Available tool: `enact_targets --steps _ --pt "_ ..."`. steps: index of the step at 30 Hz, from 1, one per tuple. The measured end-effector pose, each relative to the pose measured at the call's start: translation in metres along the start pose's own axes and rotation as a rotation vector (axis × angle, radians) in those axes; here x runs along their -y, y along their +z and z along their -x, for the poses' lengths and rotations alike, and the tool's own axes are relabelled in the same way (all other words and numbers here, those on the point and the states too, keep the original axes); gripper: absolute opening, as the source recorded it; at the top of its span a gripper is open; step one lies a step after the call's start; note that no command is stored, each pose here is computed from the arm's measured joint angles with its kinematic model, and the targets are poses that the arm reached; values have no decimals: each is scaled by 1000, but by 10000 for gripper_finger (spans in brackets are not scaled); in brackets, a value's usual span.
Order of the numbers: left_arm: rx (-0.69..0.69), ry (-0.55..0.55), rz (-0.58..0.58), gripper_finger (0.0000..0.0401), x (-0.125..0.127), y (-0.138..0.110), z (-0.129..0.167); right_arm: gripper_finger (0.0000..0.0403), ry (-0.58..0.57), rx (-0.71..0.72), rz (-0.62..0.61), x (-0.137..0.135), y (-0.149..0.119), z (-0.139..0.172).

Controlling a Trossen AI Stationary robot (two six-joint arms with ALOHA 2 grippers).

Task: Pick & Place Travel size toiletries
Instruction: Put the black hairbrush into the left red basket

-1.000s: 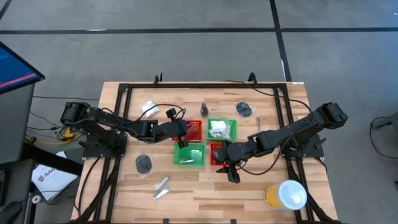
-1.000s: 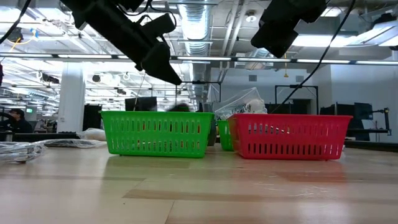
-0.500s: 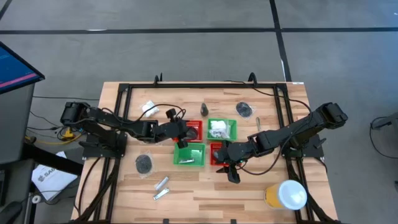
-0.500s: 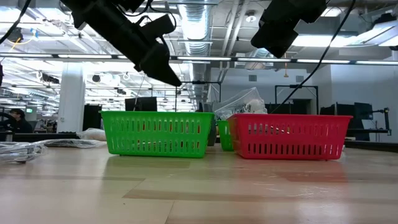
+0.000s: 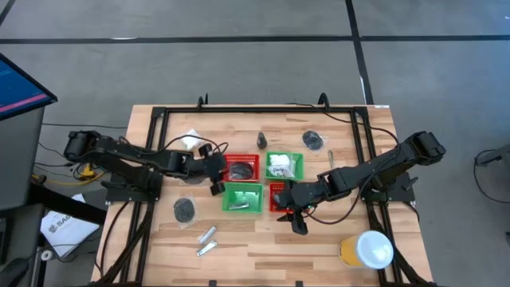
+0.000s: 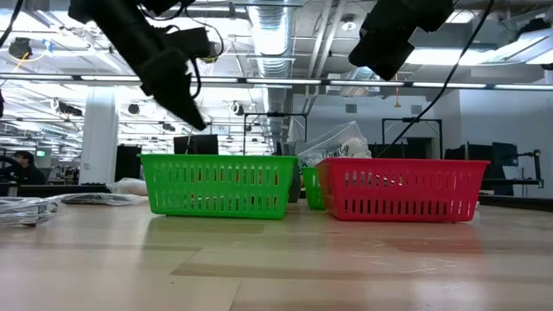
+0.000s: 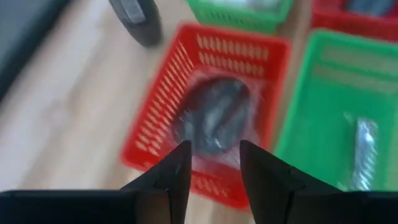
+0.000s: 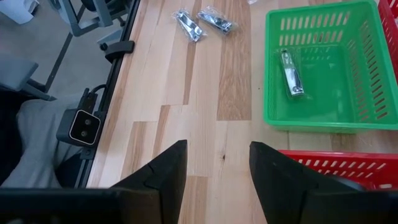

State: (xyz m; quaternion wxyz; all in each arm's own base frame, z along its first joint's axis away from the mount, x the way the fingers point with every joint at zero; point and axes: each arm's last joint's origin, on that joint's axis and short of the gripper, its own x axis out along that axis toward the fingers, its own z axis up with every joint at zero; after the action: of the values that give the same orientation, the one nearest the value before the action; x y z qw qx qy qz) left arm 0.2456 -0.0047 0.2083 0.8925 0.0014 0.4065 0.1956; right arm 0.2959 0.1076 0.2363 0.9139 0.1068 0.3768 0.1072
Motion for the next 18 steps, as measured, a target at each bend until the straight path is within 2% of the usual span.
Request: enact_targets --steps 2,9,18 --pt "-30 -25 26 127 -4 -4 -3 163 0 0 0 0 0 0" --pt "-152 33 113 127 -25 -23 -14 163 0 0 0 0 0 0" --pt "-277 11 202 127 -42 -44 -24 163 0 0 0 0 0 0"
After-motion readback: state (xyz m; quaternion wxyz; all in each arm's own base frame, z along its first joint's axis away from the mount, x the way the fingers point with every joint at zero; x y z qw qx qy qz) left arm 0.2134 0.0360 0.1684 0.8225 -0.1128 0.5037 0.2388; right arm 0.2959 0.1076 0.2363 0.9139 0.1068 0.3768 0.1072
